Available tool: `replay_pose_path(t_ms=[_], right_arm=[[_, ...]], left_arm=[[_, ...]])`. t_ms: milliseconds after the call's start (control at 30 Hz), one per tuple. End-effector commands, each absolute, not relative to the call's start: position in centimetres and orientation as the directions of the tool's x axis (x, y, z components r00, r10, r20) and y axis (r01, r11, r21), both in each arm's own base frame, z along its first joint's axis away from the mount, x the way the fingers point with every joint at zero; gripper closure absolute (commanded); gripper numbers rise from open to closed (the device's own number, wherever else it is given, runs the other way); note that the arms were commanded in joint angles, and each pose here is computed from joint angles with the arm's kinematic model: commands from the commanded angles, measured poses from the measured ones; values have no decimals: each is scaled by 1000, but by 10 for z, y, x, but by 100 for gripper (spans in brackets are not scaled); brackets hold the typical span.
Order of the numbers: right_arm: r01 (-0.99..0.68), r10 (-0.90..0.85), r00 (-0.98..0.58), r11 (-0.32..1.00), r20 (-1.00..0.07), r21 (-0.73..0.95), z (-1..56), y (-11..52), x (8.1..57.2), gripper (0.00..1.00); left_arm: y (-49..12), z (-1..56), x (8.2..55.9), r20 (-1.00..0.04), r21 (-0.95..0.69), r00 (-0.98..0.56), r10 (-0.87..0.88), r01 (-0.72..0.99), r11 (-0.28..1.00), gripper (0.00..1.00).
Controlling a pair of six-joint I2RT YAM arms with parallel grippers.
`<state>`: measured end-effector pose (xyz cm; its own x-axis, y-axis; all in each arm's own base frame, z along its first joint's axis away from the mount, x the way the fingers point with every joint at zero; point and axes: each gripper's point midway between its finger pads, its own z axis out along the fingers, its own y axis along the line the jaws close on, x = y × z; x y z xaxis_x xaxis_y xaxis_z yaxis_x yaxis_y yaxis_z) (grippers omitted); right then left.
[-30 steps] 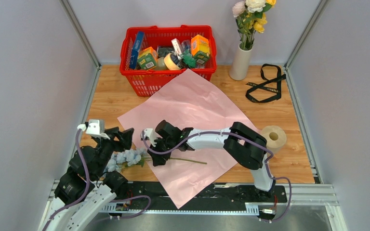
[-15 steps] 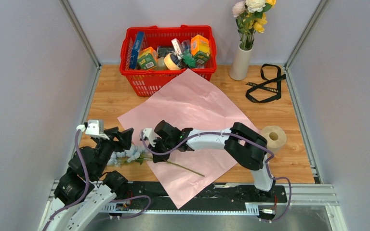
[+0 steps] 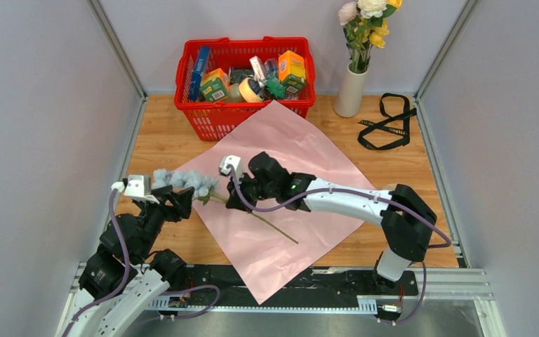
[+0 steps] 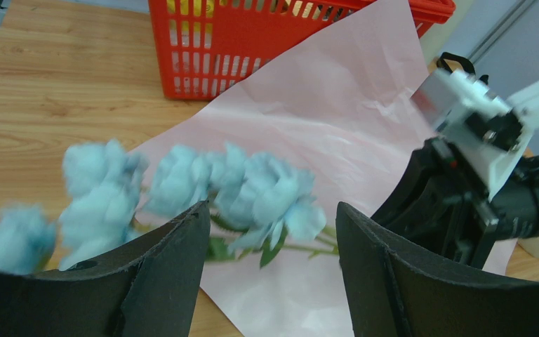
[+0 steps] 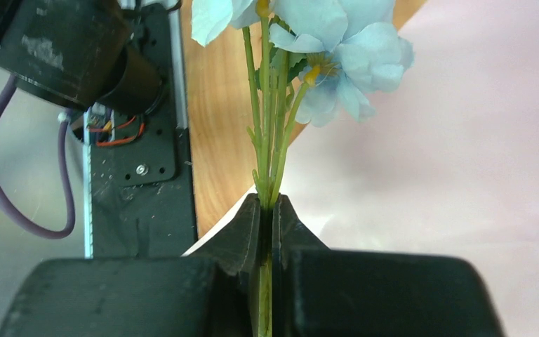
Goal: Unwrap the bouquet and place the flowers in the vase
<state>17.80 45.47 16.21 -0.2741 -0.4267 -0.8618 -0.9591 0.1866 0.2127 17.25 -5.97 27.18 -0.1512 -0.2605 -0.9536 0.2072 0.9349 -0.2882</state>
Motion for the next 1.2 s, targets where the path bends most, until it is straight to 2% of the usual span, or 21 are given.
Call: replay_pose_path(t_ms=[0, 167, 400, 533, 667, 733, 867, 967, 1167], right_arm=[[-922, -240, -256, 351, -937, 162, 222, 428, 228, 100], [-856, -68, -185, 501, -980, 127, 264, 371, 269, 100], [-687, 141, 85, 725, -986, 44, 352, 267, 307, 100], [-546, 207, 250, 837, -946, 39, 395, 209, 327, 100], [-326, 201, 360, 942, -911, 79, 424, 144, 355, 100], [-239, 248, 406, 958, -880, 159, 440, 110, 367, 100], [-173, 291, 535, 957, -793, 234, 464, 61, 381, 100], [-99, 247, 634, 966, -733, 240, 479, 36, 393, 100], [25, 145, 725, 971, -674, 237, 503, 8, 434, 100]], left_arm=[[-61, 272, 174, -953, -291, -150, -264, 210, 933, 26], [-63, 271, 174, -954, -288, -155, -258, 218, 933, 25], [-71, 264, 179, -954, -270, -194, -228, 227, 936, 19], [-77, 259, 181, -953, -258, -224, -205, 239, 936, 16], [-81, 254, 184, -949, -253, -250, -192, 243, 936, 16], [-82, 252, 185, -948, -249, -258, -185, 243, 938, 16], [-85, 249, 186, -948, -241, -268, -172, 252, 937, 16], [-88, 245, 188, -945, -233, -286, -156, 257, 938, 16], [-92, 245, 187, -944, -233, -294, -148, 279, 932, 16]])
